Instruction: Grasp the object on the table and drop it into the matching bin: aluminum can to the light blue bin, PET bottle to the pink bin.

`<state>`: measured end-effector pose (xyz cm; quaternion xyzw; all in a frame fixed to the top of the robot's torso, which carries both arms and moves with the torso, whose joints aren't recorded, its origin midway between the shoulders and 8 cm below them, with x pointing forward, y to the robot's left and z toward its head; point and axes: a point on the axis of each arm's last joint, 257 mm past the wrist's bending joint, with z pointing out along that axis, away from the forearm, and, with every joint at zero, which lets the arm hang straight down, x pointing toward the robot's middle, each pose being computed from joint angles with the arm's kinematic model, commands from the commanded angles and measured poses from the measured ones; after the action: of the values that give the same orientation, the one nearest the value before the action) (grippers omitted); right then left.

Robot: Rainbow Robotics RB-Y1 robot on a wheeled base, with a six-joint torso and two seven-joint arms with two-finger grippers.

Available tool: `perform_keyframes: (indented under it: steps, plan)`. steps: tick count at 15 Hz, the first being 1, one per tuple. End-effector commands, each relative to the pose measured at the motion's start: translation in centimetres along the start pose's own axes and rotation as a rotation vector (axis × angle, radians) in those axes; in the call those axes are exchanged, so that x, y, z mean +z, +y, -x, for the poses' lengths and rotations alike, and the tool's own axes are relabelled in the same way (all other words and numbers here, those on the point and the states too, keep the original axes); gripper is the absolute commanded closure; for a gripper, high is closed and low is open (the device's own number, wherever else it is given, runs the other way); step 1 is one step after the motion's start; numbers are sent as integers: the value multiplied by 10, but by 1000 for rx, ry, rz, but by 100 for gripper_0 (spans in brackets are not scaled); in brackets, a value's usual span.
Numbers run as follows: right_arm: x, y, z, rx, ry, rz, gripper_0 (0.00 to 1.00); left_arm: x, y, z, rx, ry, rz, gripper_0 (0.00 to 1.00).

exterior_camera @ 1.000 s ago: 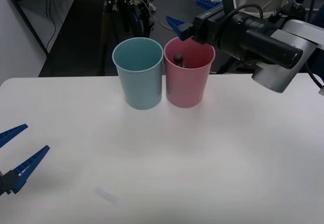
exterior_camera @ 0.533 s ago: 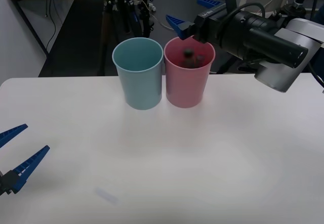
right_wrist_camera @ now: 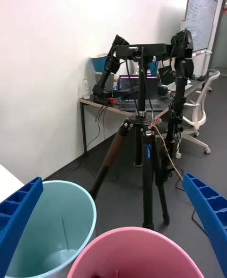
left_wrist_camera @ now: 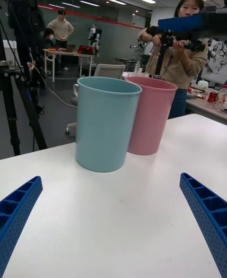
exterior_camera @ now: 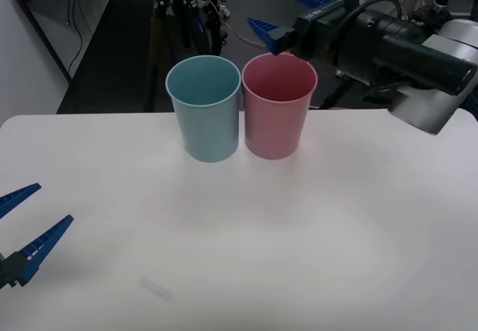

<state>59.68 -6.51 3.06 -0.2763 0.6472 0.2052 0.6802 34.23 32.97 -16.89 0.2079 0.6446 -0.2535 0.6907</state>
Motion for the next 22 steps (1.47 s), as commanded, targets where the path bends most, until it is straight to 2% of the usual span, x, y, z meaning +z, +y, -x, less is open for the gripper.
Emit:
perform_keyframes:
  steps: [1, 7, 12, 13, 16, 21, 22]
  plan:
    - [-18, -3, 2, -3, 1, 2, 0, 0, 0, 0, 0, 0, 0, 0]
    - [-67, -9, 8, -18, -36, 2, 0, 0, 0, 0, 0, 0, 0, 0]
    - [-106, -14, 0, -13, -60, -17, 0, 0, 0, 0, 0, 0, 0, 0]
    - [-114, -13, -5, 30, -57, -11, 0, 0, 0, 0, 0, 0, 0, 0]
    - [-135, -13, -20, 98, -61, -10, 0, 0, 0, 0, 0, 0, 0, 0]
    - [-164, -7, -33, 148, -72, 26, 0, 0, 0, 0, 0, 0, 0, 0]
    - [-170, -8, -38, 126, -68, 24, 0, 0, 0, 0, 0, 0, 0, 0]
